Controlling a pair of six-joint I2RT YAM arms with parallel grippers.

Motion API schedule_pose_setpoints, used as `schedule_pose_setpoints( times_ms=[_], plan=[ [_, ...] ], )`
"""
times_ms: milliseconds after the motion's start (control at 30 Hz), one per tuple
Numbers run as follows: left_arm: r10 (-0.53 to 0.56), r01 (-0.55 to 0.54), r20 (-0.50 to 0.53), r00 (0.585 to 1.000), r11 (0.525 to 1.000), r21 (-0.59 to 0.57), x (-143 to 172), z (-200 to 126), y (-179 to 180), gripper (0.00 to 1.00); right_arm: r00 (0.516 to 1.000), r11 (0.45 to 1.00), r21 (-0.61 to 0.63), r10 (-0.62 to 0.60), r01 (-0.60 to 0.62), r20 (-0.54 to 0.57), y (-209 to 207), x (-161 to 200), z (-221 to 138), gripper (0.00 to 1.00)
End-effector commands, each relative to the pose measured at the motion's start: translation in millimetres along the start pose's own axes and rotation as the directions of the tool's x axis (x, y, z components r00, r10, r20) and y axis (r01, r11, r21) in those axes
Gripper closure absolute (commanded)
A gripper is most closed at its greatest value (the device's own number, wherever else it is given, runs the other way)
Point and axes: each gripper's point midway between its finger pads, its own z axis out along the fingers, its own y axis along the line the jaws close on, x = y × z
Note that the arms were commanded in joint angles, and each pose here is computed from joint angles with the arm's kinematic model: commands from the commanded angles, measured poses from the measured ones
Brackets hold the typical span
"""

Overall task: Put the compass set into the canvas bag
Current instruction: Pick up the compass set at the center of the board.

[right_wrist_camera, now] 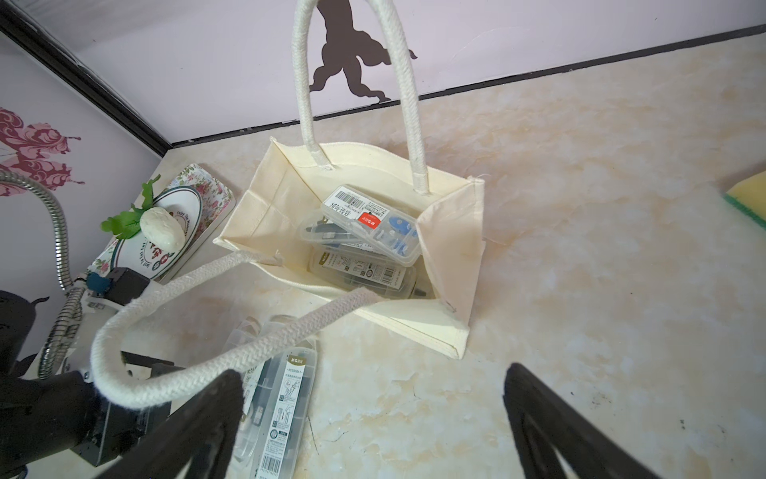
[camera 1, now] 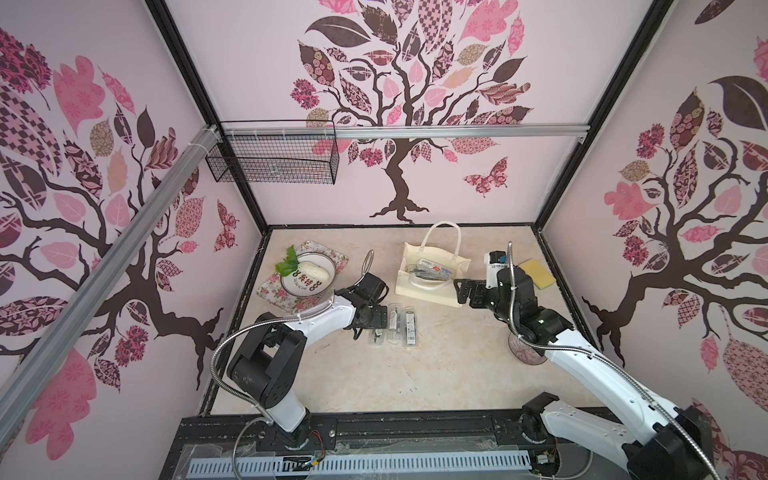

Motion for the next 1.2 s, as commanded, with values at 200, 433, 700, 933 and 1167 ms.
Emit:
schedule_pose_setpoints(
  times_ms=[200,433,700,933,1167],
  plan=[
    [0.027,-0.028,-0.015,1.0,0.999,-0.046,5,9,-1,0.12,1.0,1.0,-0.006,-0.01,0.01,0.012,1,1,3,0.0],
    [0.042,-0.042,-0.009,0.999,0.995,-0.088,5,11,5,0.14,1.0,1.0,-0.011,-0.003,0.003,0.008,1,4,5,0.0],
    [0.129,-0.124,0.017,0.992,0.977,-0.175,1,4,5,0.16,1.0,1.0,-0.014,-0.001,0.001,-0.009,0,10,8,0.0],
    [0.133,-0.126,0.039,0.99,0.98,-0.154,0,1,-2,0.16,1.0,1.0,-0.012,-0.001,0.001,-0.013,-2,14,8,0.0],
    [0.12,-0.113,0.086,0.989,0.99,-0.083,-9,-12,-14,0.16,1.0,1.0,-0.009,-0.003,0.003,-0.024,-3,18,11,0.0]
  ],
)
